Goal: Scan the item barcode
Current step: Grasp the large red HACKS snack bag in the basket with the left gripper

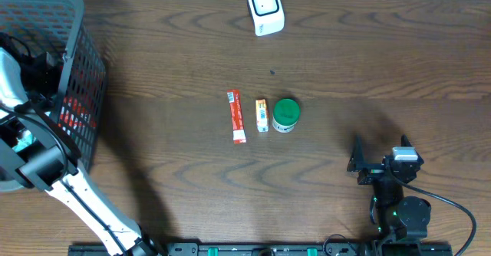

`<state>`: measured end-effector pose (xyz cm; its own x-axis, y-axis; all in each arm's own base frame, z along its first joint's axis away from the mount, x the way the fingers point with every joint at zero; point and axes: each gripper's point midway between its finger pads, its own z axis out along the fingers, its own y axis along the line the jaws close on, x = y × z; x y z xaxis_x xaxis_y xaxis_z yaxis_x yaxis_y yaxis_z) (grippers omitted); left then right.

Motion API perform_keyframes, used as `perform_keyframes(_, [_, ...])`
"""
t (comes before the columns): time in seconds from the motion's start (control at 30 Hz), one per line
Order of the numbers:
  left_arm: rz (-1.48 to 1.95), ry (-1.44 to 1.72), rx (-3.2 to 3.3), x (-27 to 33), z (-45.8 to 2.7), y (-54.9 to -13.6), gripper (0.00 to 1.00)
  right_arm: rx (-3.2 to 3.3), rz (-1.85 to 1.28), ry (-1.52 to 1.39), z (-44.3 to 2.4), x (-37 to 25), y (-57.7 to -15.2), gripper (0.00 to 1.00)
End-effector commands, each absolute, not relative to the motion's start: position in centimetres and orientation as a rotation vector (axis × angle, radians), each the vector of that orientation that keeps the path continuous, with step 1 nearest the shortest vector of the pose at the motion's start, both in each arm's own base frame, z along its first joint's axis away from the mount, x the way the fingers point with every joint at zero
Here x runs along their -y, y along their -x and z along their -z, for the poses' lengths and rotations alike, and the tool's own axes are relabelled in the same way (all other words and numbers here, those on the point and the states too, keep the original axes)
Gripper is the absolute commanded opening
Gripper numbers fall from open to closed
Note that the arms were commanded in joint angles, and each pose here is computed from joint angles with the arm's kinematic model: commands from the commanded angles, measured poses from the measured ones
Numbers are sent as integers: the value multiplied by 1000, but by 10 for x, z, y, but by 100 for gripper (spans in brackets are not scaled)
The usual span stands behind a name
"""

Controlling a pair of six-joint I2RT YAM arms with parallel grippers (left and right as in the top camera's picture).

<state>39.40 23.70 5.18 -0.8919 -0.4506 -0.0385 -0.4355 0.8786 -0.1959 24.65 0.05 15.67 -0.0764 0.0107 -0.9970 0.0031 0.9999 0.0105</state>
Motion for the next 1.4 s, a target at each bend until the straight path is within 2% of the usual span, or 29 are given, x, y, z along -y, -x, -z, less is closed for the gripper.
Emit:
perform_keyframes(0.0, [251,734,-3010,-238,-39,-386,73,-1652,-18,-14,-155,-2,-246,99])
perform_keyframes(0.1, [261,735,-3008,-237,-39,-386,68,-1652,-18,-14,-155,-2,-246,99])
perform_keyframes(0.2, [265,766,-3008,-236,-37,-385,77,-1652,-18,-14,-155,-2,-246,99])
perform_keyframes(0.5, [281,780,-3028,-231,-23,-378,77,-1652,-18,-14,-155,-2,-246,99])
perform_keyframes(0.53, [282,780,-3028,-231,-22,-378,71,-1652,-18,-14,-155,-2,-246,99])
perform_keyframes(0.57, [280,779,-3026,-231,-22,-379,59,-1652,-18,-14,-155,-2,-246,99])
perform_keyframes(0.63, [278,778,-3021,-232,-22,-380,42,-1652,-18,-14,-155,-2,-246,99])
perform_keyframes(0.7, [271,792,-3008,-234,-25,-382,19,-1652,-18,-14,-155,-2,-246,99])
perform_keyframes(0.73, [264,809,-2994,-237,-28,-384,13,-1652,-18,-14,-155,-2,-246,99])
perform_keyframes(0.83, [241,856,-2946,-245,-41,-388,7,-1652,-18,-14,-155,-2,-246,99])
perform_keyframes(0.97, [195,954,-2830,-261,-76,-390,7,-1652,-18,-14,-155,-2,-246,99])
perform_keyframes(1.1, [120,993,-2659,-277,-136,-391,7,-1653,-18,-14,-155,-2,-247,99])
perform_keyframes(1.37, [-10,932,-2294,-273,-286,-376,8,-1653,-18,-14,-155,-2,-247,99])
